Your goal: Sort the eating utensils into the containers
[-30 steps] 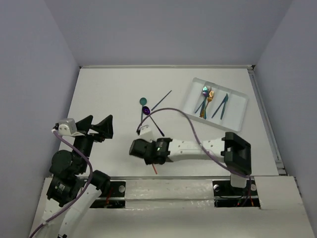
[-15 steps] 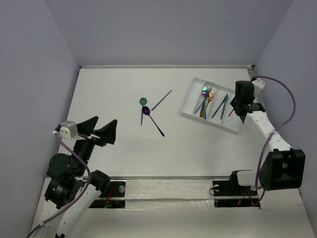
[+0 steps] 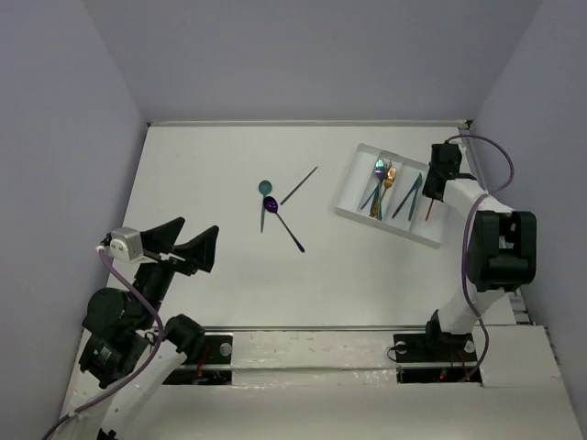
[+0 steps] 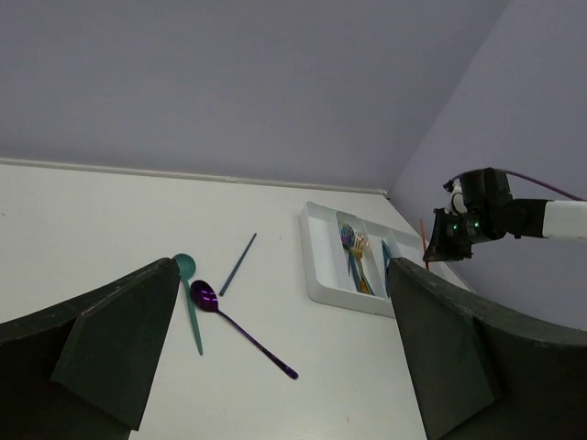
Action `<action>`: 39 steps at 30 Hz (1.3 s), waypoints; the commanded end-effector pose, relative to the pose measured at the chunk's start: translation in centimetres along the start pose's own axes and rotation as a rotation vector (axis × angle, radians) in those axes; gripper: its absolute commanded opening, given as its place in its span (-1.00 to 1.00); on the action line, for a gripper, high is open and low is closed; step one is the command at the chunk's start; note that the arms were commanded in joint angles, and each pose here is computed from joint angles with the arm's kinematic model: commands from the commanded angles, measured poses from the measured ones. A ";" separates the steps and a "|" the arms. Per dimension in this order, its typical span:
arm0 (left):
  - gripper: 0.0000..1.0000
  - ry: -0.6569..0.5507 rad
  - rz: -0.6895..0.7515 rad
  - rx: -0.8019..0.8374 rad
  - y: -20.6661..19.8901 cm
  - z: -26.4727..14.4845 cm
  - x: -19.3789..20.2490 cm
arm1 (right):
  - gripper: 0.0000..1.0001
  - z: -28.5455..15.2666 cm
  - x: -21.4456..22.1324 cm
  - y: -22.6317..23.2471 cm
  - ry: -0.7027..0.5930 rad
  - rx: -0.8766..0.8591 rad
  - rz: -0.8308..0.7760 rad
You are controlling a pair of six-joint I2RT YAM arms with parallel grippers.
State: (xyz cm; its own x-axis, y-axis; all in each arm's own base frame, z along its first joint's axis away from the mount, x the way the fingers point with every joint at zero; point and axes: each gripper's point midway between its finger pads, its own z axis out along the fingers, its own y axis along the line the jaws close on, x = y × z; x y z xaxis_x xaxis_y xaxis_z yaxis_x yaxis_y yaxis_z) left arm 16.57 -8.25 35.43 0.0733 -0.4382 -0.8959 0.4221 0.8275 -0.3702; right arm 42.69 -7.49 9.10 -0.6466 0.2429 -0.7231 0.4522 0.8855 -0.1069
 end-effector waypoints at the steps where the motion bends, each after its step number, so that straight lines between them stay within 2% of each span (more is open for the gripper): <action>1: 0.98 -0.049 -0.018 0.019 -0.5 -0.4 -1.6 | -0.83 0.3 -2.1 0.9 -0.042 -0.030 -0.003; 3: 0.98 -0.042 -0.019 0.028 -0.7 -0.3 -1.5 | -0.73 0.7 -1.4 0.6 -0.017 -0.005 -0.008; 5: 0.98 -0.042 -0.019 0.028 -0.7 -0.3 -1.5 | -0.52 0.6 -1.4 0.4 -0.014 0.008 0.005; 6: 0.98 -0.038 -0.018 0.026 -0.7 -0.3 -1.4 | -0.02 0.2 -1.5 0.1 -0.014 0.017 0.020; 7: 0.98 -0.035 -0.018 0.025 -0.7 -0.2 -1.3 | 0.17 -0.2 -2.0 0.1 -0.027 0.017 0.032; 9: 0.98 -0.031 -0.017 0.024 -0.7 -0.1 -1.2 | 0.36 -1.3 -2.9 0.1 -0.045 0.003 0.052; 11: 0.98 -0.025 -0.015 0.023 -0.7 0.0 -1.1 | 0.45 -2.8 -4.1 1.0 -0.081 -0.055 0.064; 15: 0.98 -0.017 -0.013 0.014 -0.5 0.2 -0.9 | 0.47 -8.8 -7.0 5.5 -0.211 -0.238 0.028; 18: 0.98 -0.006 -0.012 0.004 -0.4 0.5 -0.6 | 0.45 -12.4 -6.3 10.7 -0.239 -0.366 -0.056; 22: 0.98 0.021 -0.006 -0.005 -0.3 1.0 0.1 | 0.19 -15.8 -3.4 16.9 -0.225 -0.514 -0.155; 25: 0.98 0.040 0.002 -0.021 0.0 1.5 0.6 | 0.04 -16.8 -1.8 19.5 -0.205 -0.567 -0.200; 29: 0.98 0.050 0.013 -0.038 0.3 2.0 0.9 | -0.22 -18.8 2.7 24.6 -0.147 -0.668 -0.324; 34: 0.98 0.044 0.028 -0.081 1.1 2.4 0.8 | -0.22 -21.0 8.4 29.8 -0.090 -0.745 -0.490; 39: 0.98 0.040 0.040 -0.111 1.7 2.7 0.7 | -0.12 -21.7 13.4 33.4 -0.047 -0.766 -0.606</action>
State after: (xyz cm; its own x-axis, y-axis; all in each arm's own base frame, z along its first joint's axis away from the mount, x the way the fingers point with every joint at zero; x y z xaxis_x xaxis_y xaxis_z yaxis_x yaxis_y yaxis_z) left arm 19.42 -8.60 33.16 0.0005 -0.3771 -0.9262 0.3289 0.8747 -0.3560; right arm 36.72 30.77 10.73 -0.6323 -0.2824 -0.7214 -0.4165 0.9091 0.0091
